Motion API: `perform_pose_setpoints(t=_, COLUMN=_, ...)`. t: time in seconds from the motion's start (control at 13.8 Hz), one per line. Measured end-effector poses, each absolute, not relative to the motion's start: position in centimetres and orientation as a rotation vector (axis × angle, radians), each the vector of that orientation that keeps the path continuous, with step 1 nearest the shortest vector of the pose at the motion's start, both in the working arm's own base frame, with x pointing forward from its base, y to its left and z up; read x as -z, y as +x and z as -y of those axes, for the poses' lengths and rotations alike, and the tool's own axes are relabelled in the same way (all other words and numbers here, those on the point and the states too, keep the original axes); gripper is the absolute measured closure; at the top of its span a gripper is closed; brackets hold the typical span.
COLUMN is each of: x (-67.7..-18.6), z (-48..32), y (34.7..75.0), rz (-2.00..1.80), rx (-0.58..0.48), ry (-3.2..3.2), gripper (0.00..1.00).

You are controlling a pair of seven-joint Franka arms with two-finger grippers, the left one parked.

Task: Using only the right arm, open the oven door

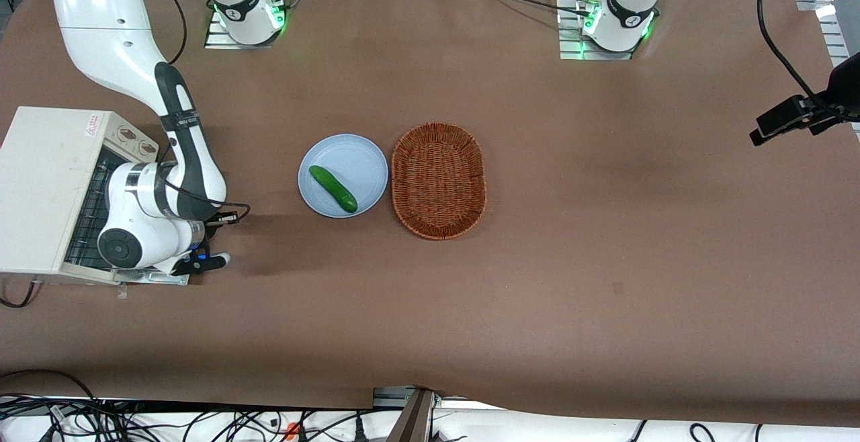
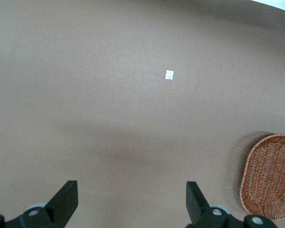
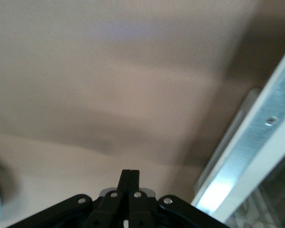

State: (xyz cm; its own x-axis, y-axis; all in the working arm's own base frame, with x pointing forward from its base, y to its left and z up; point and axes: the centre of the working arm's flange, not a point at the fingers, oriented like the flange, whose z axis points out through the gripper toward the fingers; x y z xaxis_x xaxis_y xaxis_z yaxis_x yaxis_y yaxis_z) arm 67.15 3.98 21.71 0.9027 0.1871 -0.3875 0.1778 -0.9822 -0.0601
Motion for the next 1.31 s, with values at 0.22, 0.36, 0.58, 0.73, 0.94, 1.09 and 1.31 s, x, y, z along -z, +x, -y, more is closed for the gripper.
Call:
perform_pose_setpoints(t=0.22, x=-27.0, z=-3.8, y=68.3, rz=0.295, rx=-0.560, ry=-3.048, gripper=0.86)
perform_pose_setpoints(t=0.36, x=-30.7, z=-3.0, y=67.9, rz=0.344, rx=-0.559, ry=-3.027, gripper=0.67)
perform_pose_setpoints(t=0.58, x=-35.3, z=-0.5, y=67.3, rz=0.368, rx=-0.537, ry=-3.014, gripper=0.35)
perform_pose_setpoints(t=0.73, x=-38.8, z=0.3, y=66.5, rz=0.359, rx=-0.519, ry=-3.009, gripper=0.17)
perform_pose_setpoints(t=0.94, x=-44.2, z=0.9, y=64.5, rz=0.346, rx=-0.521, ry=-2.995, gripper=0.00)
perform_pose_setpoints(t=1.09, x=-47.7, z=1.8, y=63.0, rz=0.323, rx=-0.512, ry=-2.987, gripper=0.00)
perform_pose_setpoints(t=1.31, x=-52.2, z=3.4, y=60.9, rz=0.231, rx=-0.482, ry=-2.999, gripper=0.00)
